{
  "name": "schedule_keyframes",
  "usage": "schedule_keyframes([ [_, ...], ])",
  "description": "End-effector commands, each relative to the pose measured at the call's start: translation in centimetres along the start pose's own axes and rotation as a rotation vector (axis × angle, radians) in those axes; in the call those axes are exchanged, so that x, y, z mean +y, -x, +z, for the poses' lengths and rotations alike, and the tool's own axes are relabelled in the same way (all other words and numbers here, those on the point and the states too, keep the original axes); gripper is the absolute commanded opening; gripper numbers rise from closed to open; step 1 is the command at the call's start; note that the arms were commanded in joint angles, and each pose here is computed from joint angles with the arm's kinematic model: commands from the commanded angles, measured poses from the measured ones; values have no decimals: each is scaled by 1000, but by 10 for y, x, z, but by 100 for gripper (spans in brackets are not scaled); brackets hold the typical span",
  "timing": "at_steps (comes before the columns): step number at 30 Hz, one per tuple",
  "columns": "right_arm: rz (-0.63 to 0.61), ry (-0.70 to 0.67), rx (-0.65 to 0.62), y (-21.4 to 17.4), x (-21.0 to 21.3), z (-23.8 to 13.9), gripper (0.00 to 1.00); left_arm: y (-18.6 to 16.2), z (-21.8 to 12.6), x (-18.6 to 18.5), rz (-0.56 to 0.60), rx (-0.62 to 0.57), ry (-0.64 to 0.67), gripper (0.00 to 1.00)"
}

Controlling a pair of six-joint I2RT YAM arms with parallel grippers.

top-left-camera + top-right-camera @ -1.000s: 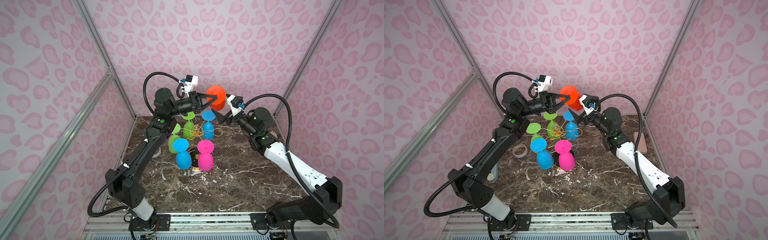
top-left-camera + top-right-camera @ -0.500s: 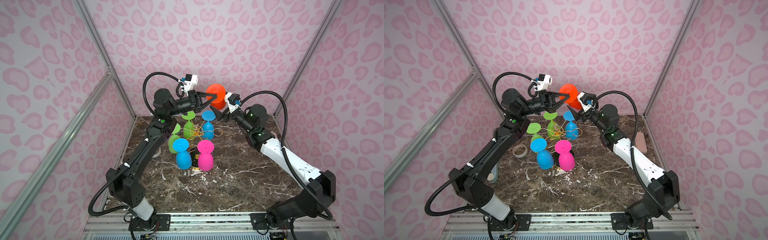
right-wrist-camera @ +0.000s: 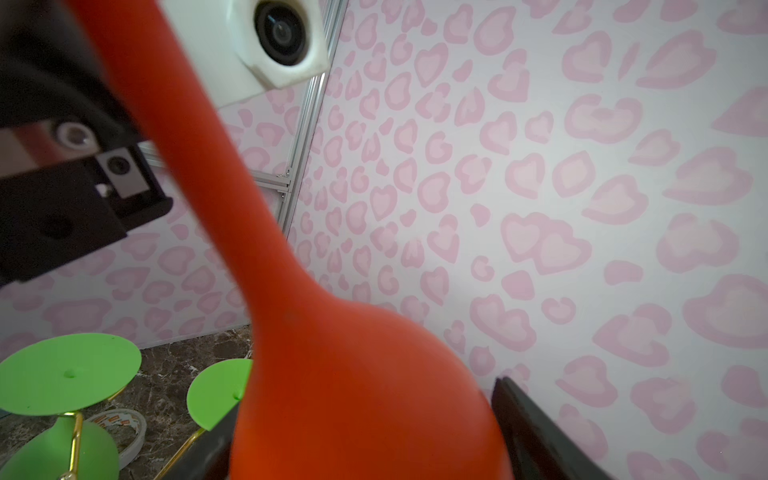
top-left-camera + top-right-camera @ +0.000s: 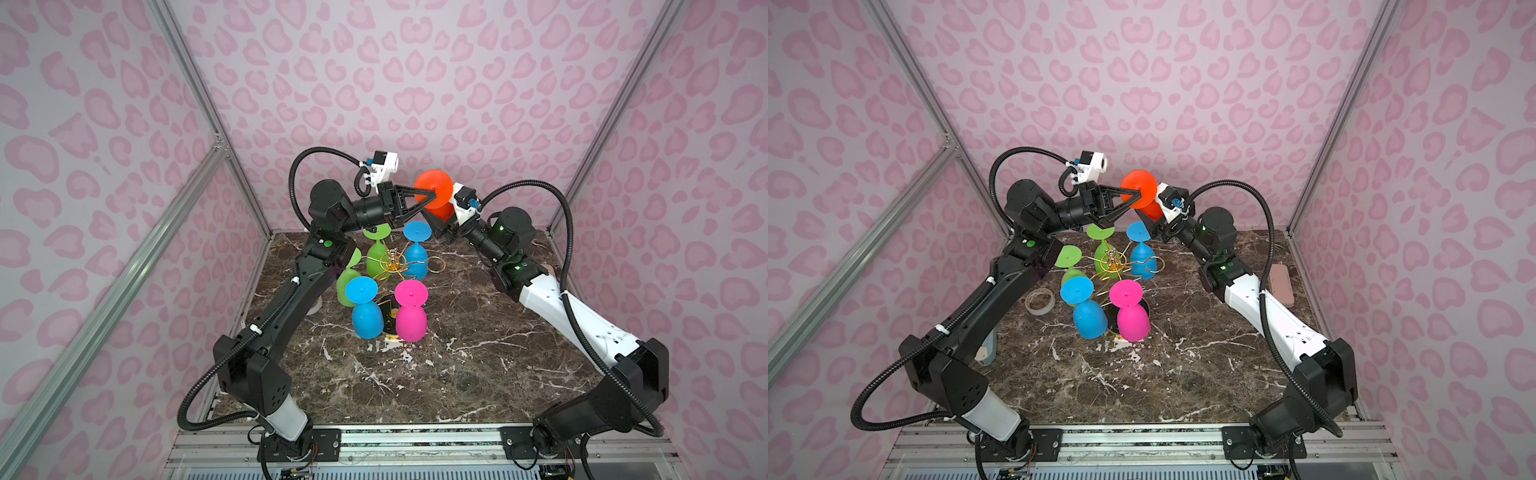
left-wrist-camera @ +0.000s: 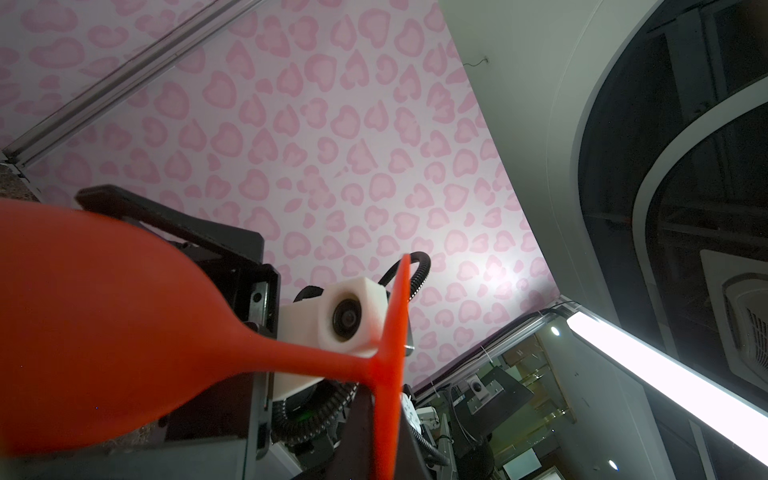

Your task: Take the wine glass off the wine glass rack

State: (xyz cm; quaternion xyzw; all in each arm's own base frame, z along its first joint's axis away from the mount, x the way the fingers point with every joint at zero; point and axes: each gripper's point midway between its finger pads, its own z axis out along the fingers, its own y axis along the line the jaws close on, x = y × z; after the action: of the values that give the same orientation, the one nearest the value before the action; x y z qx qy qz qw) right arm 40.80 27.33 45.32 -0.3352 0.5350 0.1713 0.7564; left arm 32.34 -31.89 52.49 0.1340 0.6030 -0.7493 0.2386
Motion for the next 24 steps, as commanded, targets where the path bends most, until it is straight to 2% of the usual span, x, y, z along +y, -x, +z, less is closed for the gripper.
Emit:
schedule_keyframes([
  [1,6,-12,3,1,-2,-2,80,0,1,-13,50,12,-42,3],
  [5,14,-18,15,-1,-3,-3,77,0,2,-12,47,19,-42,4],
  [9,28,-21,40,0,-4,-5,74,1,3,-11,47,23,-41,24],
  [10,32,-20,49,0,-4,-5,74,2,3,-11,49,22,-41,31],
  [11,35,-19,60,0,-4,-6,74,2,4,-11,53,20,-41,44],
  [14,43,-26,95,0,-6,-11,74,5,4,-10,62,13,-38,64],
  [18,57,-44,156,0,-11,-21,74,8,5,-11,84,7,-39,72],
  [24,94,-63,288,5,-23,-40,73,18,2,-5,184,-27,4,76],
])
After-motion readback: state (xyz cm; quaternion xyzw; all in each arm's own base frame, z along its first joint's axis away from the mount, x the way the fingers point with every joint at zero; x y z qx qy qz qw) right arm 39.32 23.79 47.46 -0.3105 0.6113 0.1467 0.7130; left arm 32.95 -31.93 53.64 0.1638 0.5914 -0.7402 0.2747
